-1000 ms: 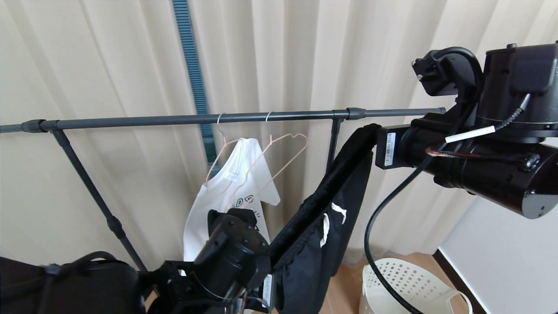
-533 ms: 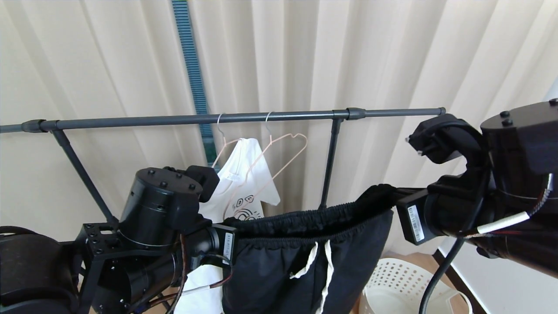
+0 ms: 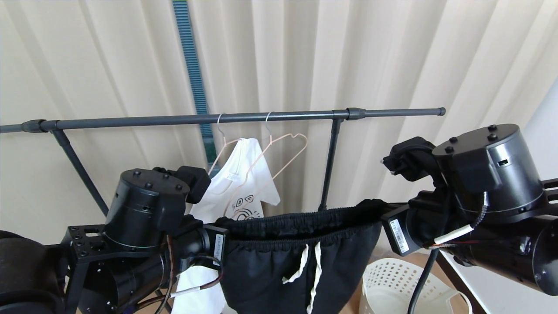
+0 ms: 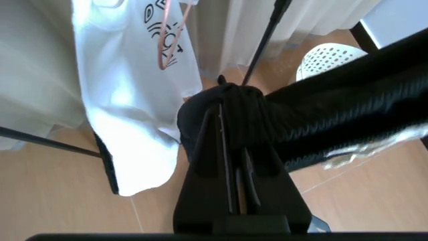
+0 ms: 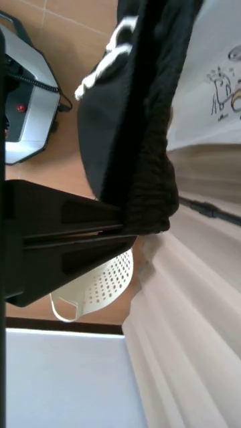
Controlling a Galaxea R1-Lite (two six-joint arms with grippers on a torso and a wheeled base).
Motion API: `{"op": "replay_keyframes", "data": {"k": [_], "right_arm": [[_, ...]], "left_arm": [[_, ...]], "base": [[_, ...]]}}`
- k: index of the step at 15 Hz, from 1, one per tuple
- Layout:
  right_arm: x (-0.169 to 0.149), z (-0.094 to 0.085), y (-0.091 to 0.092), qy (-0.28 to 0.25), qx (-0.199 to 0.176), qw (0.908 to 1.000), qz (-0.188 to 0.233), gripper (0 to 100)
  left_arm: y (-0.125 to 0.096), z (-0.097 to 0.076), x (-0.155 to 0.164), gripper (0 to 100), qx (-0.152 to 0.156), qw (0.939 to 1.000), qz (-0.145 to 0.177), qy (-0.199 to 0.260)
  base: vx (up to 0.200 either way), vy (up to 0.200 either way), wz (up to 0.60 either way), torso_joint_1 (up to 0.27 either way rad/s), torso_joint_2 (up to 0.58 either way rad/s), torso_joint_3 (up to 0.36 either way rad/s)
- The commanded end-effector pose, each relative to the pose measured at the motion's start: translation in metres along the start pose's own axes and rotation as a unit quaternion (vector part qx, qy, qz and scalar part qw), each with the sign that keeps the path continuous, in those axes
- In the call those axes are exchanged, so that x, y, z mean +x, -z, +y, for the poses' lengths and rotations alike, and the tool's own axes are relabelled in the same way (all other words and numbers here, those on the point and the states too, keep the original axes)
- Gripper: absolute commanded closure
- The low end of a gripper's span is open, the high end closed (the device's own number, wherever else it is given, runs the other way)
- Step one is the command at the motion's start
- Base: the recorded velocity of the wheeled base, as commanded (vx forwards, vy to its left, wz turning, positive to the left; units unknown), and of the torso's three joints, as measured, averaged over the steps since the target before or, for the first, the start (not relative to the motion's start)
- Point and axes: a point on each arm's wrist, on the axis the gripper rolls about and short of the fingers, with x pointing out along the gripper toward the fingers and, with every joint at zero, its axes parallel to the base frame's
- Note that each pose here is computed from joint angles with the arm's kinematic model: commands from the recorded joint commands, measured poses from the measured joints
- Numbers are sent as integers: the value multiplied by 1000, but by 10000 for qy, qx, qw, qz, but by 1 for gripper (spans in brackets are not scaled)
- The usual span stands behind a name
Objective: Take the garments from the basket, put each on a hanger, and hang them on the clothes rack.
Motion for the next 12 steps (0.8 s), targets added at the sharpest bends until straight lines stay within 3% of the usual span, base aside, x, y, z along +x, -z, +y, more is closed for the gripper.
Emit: {"op": "replay_keyframes", "data": {"k": [1,7,11,12], "right_arm": [[2,-16,-2,248,73,9997,8,100],[17,-57,-4,908,252,9954,194,100],[21,-61,-1,981,206,9946,278,100],[19,-61,0,975,172,9947,292,100]], "left_arm": [[1,10,-7,100,-2,9999,-62,-116],[16,25,-25,100,69,9997,-48,-225],[25,24,-28,100,125,9997,52,-179],[21,13,-32,100,237,9997,-57,78]], "base": [[0,0,0,0,0,0],[0,0,0,0,0,0],[0,0,0,0,0,0],[0,0,0,0,0,0]]}}
